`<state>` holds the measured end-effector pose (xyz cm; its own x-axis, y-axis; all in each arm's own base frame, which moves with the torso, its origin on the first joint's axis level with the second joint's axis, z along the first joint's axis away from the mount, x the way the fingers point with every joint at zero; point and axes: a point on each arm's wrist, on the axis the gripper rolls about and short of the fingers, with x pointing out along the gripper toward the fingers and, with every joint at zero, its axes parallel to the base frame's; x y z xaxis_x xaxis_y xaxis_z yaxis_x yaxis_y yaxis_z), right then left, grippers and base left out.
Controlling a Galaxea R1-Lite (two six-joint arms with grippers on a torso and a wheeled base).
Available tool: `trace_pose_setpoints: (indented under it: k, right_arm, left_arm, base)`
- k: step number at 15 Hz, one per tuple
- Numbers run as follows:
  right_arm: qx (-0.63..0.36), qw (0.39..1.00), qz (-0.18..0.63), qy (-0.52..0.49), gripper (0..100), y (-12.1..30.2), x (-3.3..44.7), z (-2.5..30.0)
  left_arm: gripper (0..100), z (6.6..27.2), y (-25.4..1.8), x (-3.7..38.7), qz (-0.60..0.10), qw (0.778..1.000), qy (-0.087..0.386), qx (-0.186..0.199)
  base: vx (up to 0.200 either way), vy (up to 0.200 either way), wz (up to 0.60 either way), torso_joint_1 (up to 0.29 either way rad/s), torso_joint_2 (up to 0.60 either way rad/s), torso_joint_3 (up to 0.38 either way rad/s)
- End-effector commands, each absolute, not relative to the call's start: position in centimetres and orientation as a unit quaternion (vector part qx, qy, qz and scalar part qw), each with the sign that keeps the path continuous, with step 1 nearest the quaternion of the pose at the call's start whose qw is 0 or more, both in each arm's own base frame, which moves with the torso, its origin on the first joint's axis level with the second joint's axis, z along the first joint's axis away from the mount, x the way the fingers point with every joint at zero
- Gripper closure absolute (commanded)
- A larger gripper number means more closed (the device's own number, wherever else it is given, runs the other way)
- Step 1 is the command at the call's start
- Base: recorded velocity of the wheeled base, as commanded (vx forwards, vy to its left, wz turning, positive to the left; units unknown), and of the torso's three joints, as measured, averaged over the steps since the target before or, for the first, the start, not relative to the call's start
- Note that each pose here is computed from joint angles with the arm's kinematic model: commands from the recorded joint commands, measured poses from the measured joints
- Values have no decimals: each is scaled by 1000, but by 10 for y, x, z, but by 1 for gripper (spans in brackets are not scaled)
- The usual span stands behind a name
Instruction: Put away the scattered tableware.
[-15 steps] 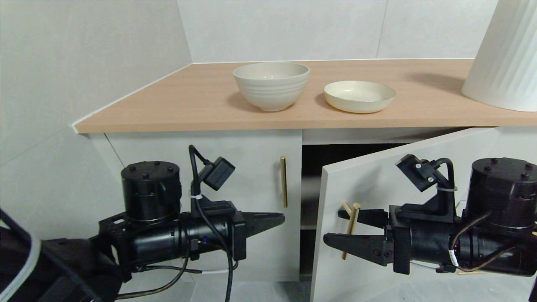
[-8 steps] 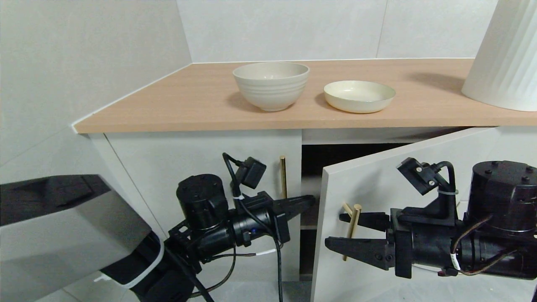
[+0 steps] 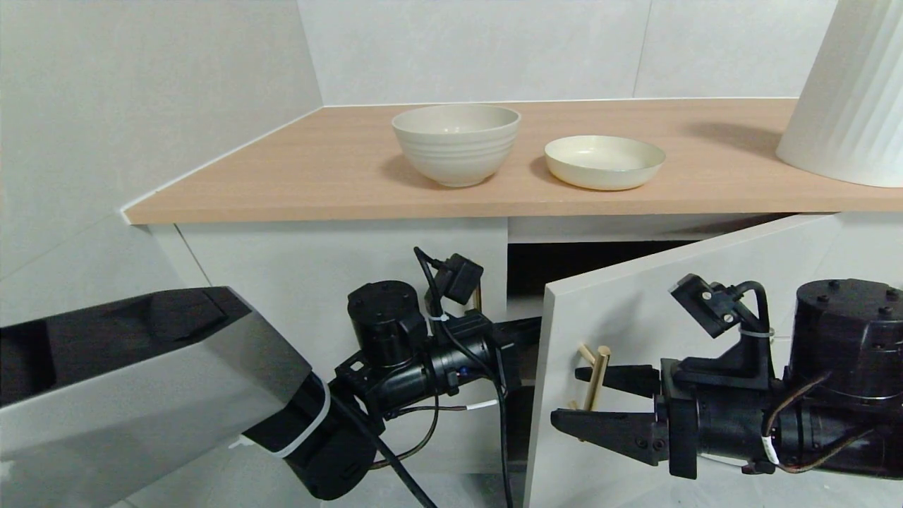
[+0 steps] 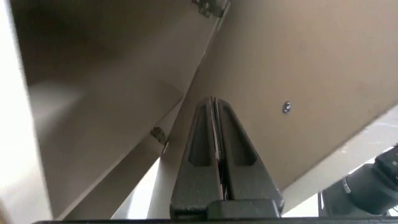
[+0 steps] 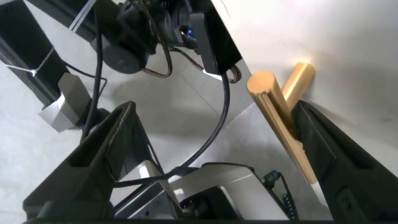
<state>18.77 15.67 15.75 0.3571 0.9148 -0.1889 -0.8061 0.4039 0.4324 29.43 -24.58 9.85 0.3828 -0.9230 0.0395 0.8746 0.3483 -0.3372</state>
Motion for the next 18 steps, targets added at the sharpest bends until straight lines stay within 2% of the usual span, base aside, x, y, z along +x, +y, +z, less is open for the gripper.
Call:
trace_pose_setpoints:
  k: [1,5,9,11,17,18]
  right_arm:
    - [134,813,529,202,0,153,183,158]
    - [132,827,510,195,0,130,154,156]
    - [82,895,397,187,0,110,137,151]
    - [80,896,392,193,0,103,127,160]
    - [75,893,392,206,0,96,118,169]
    - [75,893,392,208,0,95,118,168]
  left_arm:
    - [100,99,-247,294,-552,816,78,-153]
    - [100,102,-252,290,-559,811,76,-153]
    - [100,117,-267,288,-570,803,91,-150]
    - [100,124,-267,283,-571,801,101,-148]
    - [100,115,-269,278,-573,798,118,-145]
    - [100,115,-270,277,-575,796,119,-145]
  base:
    - [0,0,0,0,0,0]
    - [0,0,0,0,0,0]
    - [0,0,0,0,0,0]
    - [0,0,0,0,0,0]
    - [0,0,0,0,0,0]
    - [-200,0,0,-7,7,2]
